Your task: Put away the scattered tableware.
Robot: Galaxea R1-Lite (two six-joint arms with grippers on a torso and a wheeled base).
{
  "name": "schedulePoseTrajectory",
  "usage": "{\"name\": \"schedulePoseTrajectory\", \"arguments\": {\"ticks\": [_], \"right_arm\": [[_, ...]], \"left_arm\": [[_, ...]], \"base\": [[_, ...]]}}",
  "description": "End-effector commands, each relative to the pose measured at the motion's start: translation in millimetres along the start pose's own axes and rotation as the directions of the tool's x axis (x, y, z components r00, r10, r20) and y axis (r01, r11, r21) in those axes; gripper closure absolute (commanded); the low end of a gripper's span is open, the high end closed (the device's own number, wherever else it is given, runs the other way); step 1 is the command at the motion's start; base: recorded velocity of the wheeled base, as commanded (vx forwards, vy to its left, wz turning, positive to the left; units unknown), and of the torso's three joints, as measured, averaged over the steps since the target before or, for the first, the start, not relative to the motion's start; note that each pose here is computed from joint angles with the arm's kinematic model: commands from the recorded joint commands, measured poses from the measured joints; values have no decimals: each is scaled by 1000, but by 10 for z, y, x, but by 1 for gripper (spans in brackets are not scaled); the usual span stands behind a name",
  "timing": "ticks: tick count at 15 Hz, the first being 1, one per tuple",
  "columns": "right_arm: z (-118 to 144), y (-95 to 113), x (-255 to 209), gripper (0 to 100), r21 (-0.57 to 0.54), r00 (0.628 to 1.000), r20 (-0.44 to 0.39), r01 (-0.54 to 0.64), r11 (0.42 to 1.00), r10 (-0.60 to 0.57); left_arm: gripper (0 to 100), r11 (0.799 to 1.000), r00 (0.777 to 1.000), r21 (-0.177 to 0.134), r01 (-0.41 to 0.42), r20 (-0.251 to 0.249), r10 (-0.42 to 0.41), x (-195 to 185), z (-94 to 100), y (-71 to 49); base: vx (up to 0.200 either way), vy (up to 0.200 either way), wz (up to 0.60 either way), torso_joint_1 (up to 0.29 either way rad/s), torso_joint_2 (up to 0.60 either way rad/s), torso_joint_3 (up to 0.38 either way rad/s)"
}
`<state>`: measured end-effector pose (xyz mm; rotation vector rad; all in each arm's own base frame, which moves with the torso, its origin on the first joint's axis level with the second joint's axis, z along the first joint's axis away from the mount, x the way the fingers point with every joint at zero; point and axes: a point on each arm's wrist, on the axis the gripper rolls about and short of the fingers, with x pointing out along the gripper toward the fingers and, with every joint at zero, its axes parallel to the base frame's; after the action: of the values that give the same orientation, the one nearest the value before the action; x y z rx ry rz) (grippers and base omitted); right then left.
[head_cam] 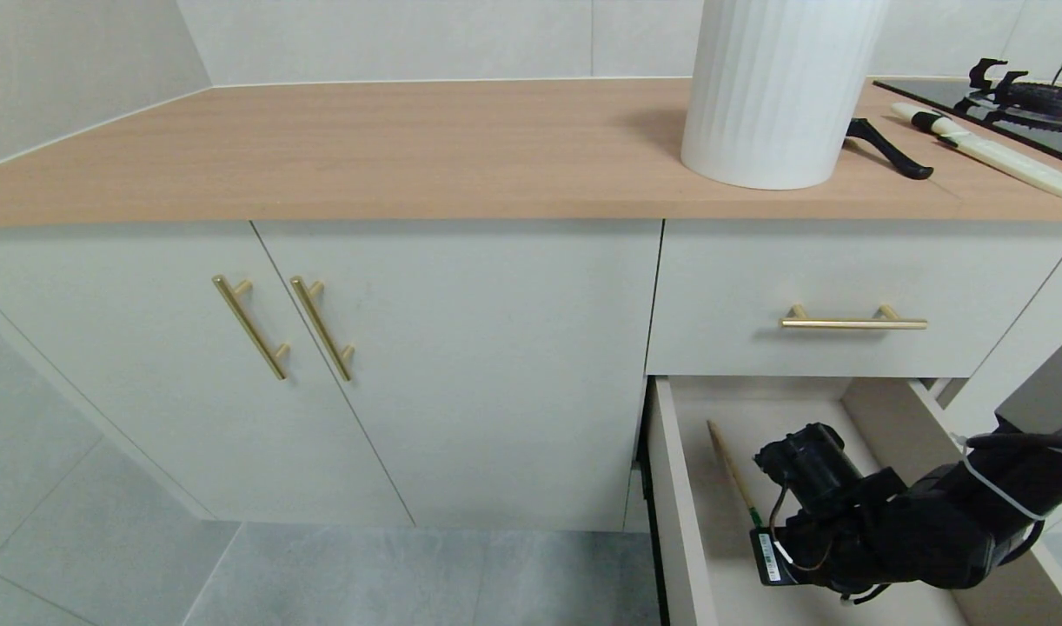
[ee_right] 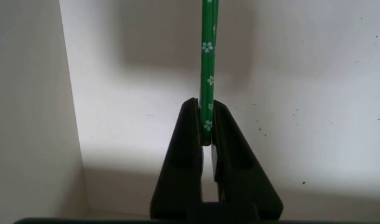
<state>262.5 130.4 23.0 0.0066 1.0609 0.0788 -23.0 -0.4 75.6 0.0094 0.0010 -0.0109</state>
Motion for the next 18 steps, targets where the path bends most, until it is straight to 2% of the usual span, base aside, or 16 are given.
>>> {"name": "schedulePoseTrajectory", "arguments": {"ticks": [1,4,6,8,11,14,16,18], "right_arm": [[15,3,-30,0,2,1000,10,-5,1000,5],[29,0,-83,0,3,1000,25,-11,1000,11],[90,1,-217,0,13,997,70,-31,999,30],[168,-11,-489,0,60,987,139,-87,994,78],[168,-84,-1008,0,52,974,159,-172,984,162],[165,-179,-1540,0,20,964,199,-185,982,178],[170,-310,-1856,0,39,946,271,-193,980,176],[129,-432,-2054,0,-1,924,344,-175,985,165]], "left_arm": [[0,1000,1000,0,0,0,0,0,0,0],[0,1000,1000,0,0,0,0,0,0,0],[0,1000,1000,0,0,0,0,0,0,0],[0,1000,1000,0,0,0,0,0,0,0],[0,1000,1000,0,0,0,0,0,0,0],[0,1000,1000,0,0,0,0,0,0,0],[0,1000,1000,0,0,0,0,0,0,0],[0,1000,1000,0,0,0,0,0,0,0]], "base": [[0,0,0,0,0,0],[0,0,0,0,0,0],[0,0,0,0,0,0],[0,0,0,0,0,0],[0,0,0,0,0,0],[0,0,0,0,0,0],[0,0,0,0,0,0],[0,0,0,0,0,0]]}}
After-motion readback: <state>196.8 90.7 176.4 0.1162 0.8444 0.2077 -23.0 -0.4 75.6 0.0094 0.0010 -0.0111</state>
